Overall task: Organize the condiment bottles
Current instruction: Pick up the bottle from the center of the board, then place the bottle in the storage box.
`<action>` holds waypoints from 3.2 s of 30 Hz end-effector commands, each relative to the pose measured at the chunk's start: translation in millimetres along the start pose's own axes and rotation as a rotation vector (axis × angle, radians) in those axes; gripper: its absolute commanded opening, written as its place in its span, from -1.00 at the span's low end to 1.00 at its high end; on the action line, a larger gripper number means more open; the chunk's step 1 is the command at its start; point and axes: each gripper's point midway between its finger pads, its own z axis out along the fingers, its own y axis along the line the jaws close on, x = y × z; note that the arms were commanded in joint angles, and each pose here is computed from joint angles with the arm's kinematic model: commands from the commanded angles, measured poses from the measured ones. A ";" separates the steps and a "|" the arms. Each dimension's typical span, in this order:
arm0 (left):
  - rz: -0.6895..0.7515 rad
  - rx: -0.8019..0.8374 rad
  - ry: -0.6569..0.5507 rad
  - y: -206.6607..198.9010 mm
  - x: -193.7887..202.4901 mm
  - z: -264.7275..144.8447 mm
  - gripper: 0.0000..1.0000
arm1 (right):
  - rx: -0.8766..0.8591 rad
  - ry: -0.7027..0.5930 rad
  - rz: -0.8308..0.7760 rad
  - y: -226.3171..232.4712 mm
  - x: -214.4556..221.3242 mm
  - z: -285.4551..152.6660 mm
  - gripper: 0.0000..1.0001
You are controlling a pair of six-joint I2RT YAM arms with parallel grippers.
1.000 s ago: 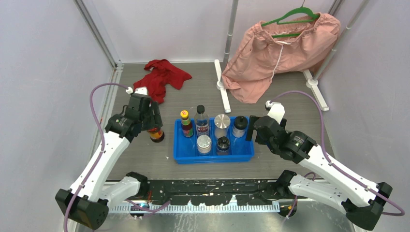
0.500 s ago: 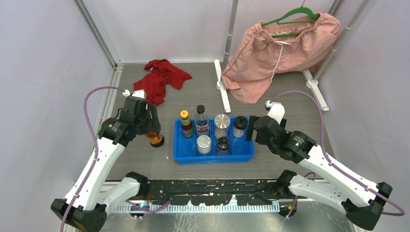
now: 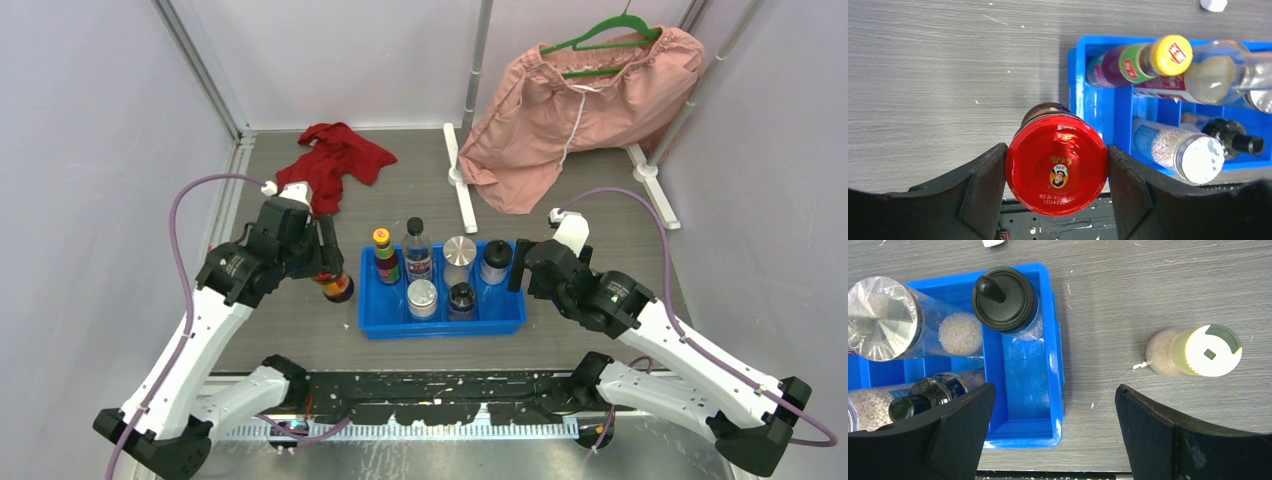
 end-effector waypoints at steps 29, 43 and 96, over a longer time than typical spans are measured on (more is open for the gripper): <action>0.133 0.183 -0.121 -126.5 -7.8 -16.7 0.28 | -0.020 -0.047 0.054 -4.1 -8.1 -8.7 0.91; 0.151 0.188 -0.113 -135.0 1.5 -6.6 0.29 | -0.016 -0.043 0.047 -5.7 -5.6 -7.7 0.92; 0.165 0.175 -0.089 -122.5 47.5 41.3 0.29 | -0.006 -0.008 0.035 -4.9 9.9 4.6 0.92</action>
